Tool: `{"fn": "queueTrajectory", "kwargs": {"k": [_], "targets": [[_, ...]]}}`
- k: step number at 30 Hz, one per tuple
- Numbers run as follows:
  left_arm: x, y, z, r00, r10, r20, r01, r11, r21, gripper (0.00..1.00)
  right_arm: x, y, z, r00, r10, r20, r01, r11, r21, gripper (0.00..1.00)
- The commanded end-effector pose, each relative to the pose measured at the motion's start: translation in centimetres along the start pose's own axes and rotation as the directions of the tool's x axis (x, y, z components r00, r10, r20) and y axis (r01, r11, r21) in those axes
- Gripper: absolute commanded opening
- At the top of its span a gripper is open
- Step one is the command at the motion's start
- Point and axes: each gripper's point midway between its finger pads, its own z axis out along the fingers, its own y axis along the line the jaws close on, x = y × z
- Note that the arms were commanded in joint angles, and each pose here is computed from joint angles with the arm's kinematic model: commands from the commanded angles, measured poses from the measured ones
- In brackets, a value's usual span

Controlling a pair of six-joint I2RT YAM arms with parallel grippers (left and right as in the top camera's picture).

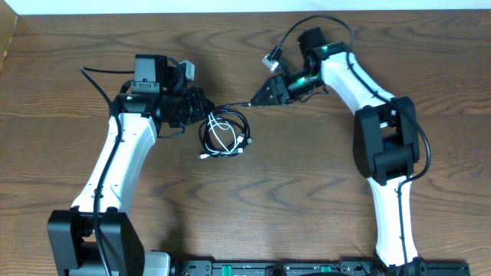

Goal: Untangle cables

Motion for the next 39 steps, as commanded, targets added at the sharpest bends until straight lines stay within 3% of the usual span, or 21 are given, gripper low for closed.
{"fn": "queueTrajectory", "kwargs": {"k": [1, 4, 7, 9, 10, 13, 18, 24, 28, 39], "targets": [[-0.7, -0.1, -0.5, 1.0, -0.02, 0.024, 0.02, 1.0, -0.008, 0.07, 0.6, 0.6, 1.8, 0.999, 0.006, -0.04, -0.004, 0.999, 0.033, 0.55], [-1.6, -1.1, -1.1, 0.997, -0.051, 0.053, 0.049, 0.998, 0.038, 0.07, 0.9, 1.4, 3.0, 0.998, -0.015, -0.061, 0.017, 1.0, 0.025, 0.56], [-2.8, -3.9, -2.5, 0.995, -0.075, 0.069, 0.059, 0.977, 0.207, 0.08, 1.2, 2.0, 3.9, 0.997, -0.026, -0.079, 0.028, 0.999, 0.018, 0.57], [-3.9, -6.3, -4.3, 0.993, -0.101, 0.069, 0.069, 0.927, 0.368, 0.08, 1.3, 2.2, 4.2, 0.996, -0.031, -0.085, 0.032, 0.999, 0.016, 0.58], [-4.8, -8.2, -6.3, 0.991, -0.122, 0.056, 0.078, 0.864, 0.498, 0.07, 1.3, 2.2, 4.2, 0.996, -0.033, -0.086, 0.035, 0.999, 0.016, 0.58], [-6.4, -10.0, -10.3, 0.991, -0.12, 0.052, 0.057, 0.755, 0.653, 0.07, 1.3, 2.3, 4.1, 0.996, -0.033, -0.083, 0.033, 0.999, 0.007, 0.58], [-6.9, -9.5, -10.8, 0.989, -0.13, 0.068, 0.054, 0.753, 0.656, 0.07, 1.1, 3.1, 3.9, 0.995, -0.064, -0.072, 0.061, 0.997, -0.051, 0.59], [-7.2, -9.3, -10.6, 0.987, -0.14, 0.079, 0.056, 0.761, 0.646, 0.07, 0.3, 7.1, 2.6, 0.98, -0.196, 0.021, 0.193, 0.934, -0.299, 0.59], [-7.2, -9.3, -10.6, 0.986, -0.148, 0.077, 0.064, 0.763, 0.644, 0.07, -0.4, 8.5, 2.0, 0.968, -0.238, 0.076, 0.249, 0.893, -0.375, 0.6], [-8.1, -8.4, -10.1, 0.933, -0.359, -0.022, 0.295, 0.729, 0.618, 0.07, -1.0, 11.0, 3.2, 0.907, -0.394, 0.146, 0.416, 0.796, -0.44, 0.59]]}}
